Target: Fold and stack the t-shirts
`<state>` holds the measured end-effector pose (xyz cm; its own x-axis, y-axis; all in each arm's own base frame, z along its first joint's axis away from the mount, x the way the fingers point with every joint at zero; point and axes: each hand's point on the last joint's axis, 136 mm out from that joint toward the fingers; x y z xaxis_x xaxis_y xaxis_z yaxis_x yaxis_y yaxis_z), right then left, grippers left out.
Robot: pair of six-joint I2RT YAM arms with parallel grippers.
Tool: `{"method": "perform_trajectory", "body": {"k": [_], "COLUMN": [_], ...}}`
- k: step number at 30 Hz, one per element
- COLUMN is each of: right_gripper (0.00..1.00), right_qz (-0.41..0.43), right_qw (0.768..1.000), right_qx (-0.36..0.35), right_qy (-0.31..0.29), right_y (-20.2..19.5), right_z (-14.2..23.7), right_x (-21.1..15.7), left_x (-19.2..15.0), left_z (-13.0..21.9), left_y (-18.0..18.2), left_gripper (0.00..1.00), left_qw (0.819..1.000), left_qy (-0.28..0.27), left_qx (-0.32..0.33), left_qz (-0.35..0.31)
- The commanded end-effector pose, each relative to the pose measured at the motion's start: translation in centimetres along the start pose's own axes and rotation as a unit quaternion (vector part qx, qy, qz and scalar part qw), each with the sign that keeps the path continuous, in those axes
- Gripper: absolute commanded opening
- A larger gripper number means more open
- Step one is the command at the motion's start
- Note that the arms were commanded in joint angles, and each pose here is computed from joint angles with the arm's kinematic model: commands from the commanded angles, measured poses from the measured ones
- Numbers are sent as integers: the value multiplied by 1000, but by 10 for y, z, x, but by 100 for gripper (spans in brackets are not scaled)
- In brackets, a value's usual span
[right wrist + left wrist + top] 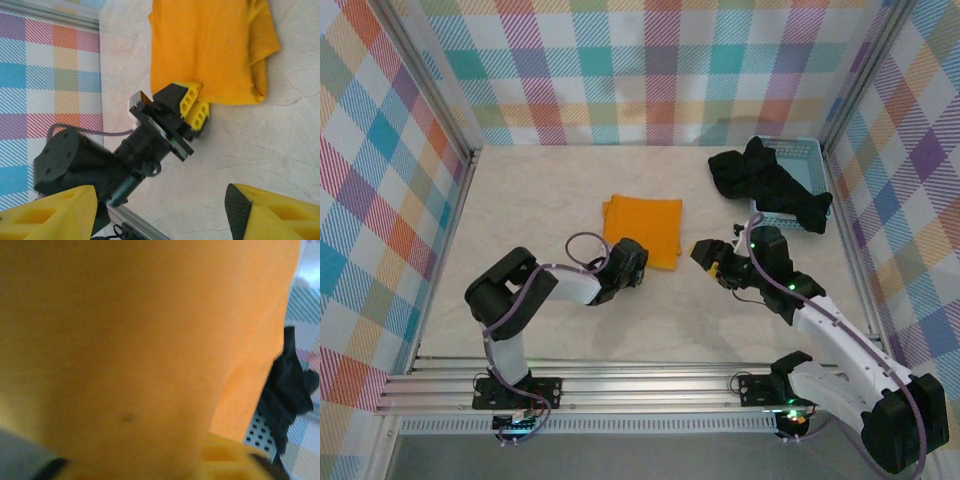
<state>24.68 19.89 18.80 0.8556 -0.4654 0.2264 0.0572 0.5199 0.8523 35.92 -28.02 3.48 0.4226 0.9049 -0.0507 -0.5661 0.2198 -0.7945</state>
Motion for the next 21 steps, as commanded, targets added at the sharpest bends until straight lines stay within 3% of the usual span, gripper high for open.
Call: {"method": "perform_trajectory", "body": {"k": [1,5,15,21], "right_gripper": [69,69,68,68], "right_qz": [2,7,8,10], "right_qw": [1000,1000,1000,1000], "right_qx": [-1,-6,-14,-21], "right_qy": [-9,-10,0,13], "right_y": [2,3,-2,-2], "right_z": [7,10,-2,-13], "right_x": [0,1,3,6], "left_x": [35,99,278,360], "left_z": [-5,0,14,6], "left_y": [-12,-25,-53,-49], "left_gripper": [0,0,0,0], "left_qw": [999,996,993,989], "left_qy": [-39,-73,-119,-144], "left_qx": [-16,-26,5,9], "left_qz": [33,54,10,34]}}
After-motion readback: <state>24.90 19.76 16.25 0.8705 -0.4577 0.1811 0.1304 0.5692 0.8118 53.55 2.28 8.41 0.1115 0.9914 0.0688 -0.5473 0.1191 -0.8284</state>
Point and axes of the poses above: each hand's point on the last joint's axis, 136 mm out from that joint toward the fingers, its own z axis back along the fingers, its own y axis along the line the jaws close on, x = y × z, and after that the axes turned 2 degrees about -z, right-handed
